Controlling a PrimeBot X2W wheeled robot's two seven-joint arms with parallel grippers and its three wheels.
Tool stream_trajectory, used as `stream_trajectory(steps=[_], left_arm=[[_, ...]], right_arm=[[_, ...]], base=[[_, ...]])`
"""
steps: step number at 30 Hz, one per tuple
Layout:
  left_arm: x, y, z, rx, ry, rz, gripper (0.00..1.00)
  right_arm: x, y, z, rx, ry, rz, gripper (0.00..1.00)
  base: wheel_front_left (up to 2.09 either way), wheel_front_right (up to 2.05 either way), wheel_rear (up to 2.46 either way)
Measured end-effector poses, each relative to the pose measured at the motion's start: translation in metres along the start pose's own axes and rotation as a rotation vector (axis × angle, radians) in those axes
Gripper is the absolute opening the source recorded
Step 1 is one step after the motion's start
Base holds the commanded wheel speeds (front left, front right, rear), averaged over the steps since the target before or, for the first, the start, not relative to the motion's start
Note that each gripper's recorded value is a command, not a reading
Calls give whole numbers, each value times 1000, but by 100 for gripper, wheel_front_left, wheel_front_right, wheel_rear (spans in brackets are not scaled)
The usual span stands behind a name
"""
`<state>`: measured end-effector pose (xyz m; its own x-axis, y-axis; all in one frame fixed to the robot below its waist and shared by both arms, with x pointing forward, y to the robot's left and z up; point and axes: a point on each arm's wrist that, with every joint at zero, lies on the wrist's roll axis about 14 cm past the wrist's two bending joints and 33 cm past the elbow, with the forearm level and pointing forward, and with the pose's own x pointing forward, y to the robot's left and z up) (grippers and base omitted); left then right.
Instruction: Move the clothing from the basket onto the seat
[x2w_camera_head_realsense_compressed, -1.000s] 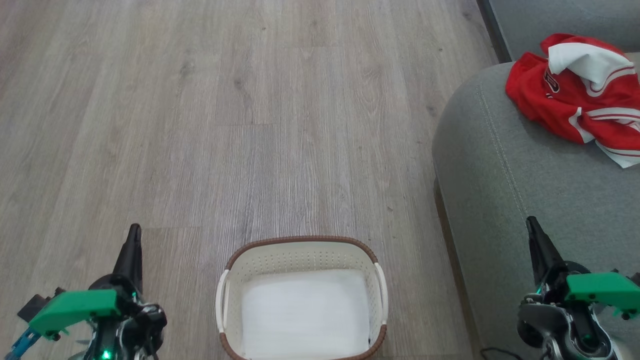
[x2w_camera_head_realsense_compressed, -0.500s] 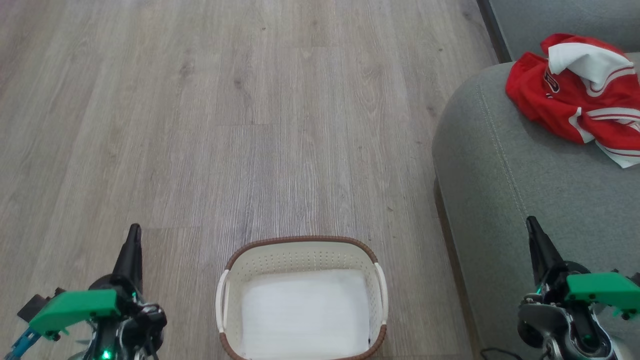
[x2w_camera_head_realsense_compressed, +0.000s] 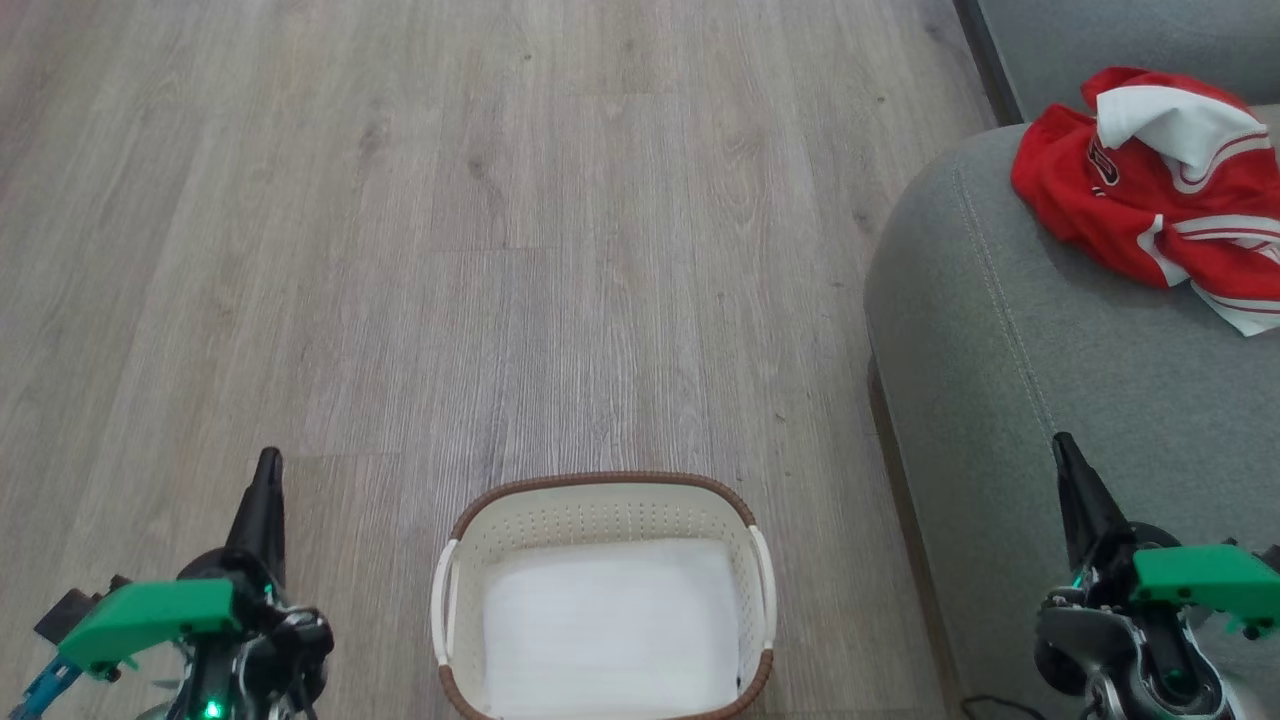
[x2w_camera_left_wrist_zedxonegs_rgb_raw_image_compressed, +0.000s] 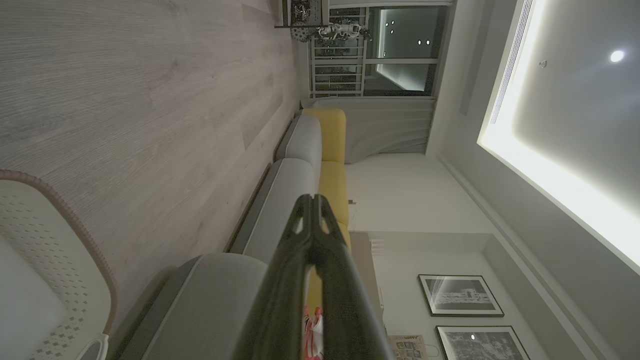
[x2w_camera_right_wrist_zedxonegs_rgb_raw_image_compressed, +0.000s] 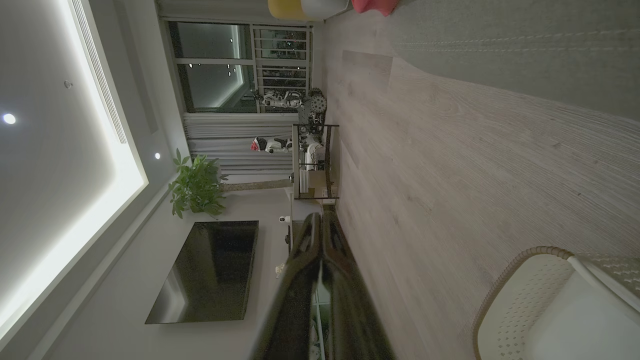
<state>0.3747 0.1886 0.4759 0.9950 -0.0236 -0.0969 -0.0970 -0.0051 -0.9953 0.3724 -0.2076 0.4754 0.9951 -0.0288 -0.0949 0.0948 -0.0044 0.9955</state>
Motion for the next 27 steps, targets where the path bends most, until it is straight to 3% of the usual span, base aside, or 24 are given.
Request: stream_trajectory(steps=[27], left_arm=[[0, 0, 0, 0, 0, 0, 0]], right_arm=[[0, 0, 0, 0, 0, 0, 0]], base=[[0, 0, 0]])
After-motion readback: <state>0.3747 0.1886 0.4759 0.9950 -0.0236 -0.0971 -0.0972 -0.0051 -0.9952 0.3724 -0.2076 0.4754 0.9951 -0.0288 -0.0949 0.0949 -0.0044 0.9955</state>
